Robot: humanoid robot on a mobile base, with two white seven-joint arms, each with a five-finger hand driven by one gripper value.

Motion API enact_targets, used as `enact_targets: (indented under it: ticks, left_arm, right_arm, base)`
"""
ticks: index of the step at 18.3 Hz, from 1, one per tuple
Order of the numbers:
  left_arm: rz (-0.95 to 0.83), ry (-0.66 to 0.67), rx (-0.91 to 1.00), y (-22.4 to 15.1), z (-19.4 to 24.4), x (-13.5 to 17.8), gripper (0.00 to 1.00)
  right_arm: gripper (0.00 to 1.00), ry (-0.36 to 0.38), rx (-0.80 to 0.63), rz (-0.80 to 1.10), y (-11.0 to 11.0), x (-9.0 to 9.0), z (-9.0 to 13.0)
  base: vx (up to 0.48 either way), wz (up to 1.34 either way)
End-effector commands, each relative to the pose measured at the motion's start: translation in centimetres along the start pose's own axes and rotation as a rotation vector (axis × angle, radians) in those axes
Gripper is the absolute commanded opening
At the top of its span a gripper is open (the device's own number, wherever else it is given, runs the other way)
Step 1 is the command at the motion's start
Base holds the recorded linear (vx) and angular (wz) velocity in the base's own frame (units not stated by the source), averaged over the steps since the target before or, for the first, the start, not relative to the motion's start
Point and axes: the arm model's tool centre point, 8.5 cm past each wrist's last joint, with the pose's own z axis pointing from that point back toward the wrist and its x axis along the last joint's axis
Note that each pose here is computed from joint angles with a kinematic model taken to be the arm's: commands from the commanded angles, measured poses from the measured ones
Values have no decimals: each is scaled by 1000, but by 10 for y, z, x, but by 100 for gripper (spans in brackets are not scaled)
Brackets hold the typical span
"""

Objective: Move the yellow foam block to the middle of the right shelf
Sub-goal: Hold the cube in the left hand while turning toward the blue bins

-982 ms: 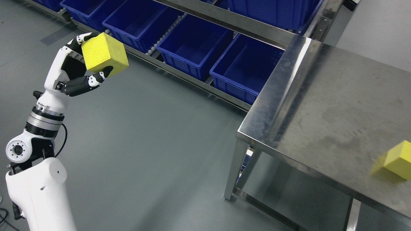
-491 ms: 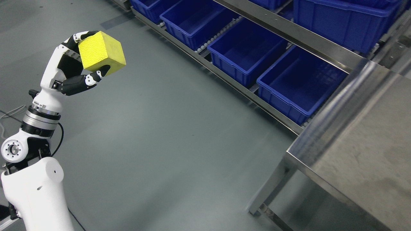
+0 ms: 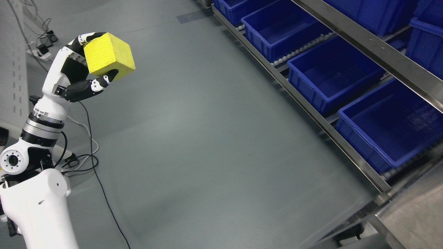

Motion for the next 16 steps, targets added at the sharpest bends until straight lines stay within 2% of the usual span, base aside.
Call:
enact_targets:
  ticks: [1,9,16]
  left_arm:
    - [10,-3,3,-2,-1,-1,38]
    - [12,-5,-14,-7,-4,-1,38]
    - [12,-2,-14,-7,-3,-2,38]
  right_arm:
    - [100,-17,-16,10,-11,5,-1]
    - [100,-17,-18,8,-11,5,-1]
    - [100,-17,-18,8,-11,5,-1]
  base:
    - [151,557]
    - [169,458]
    - [224,87]
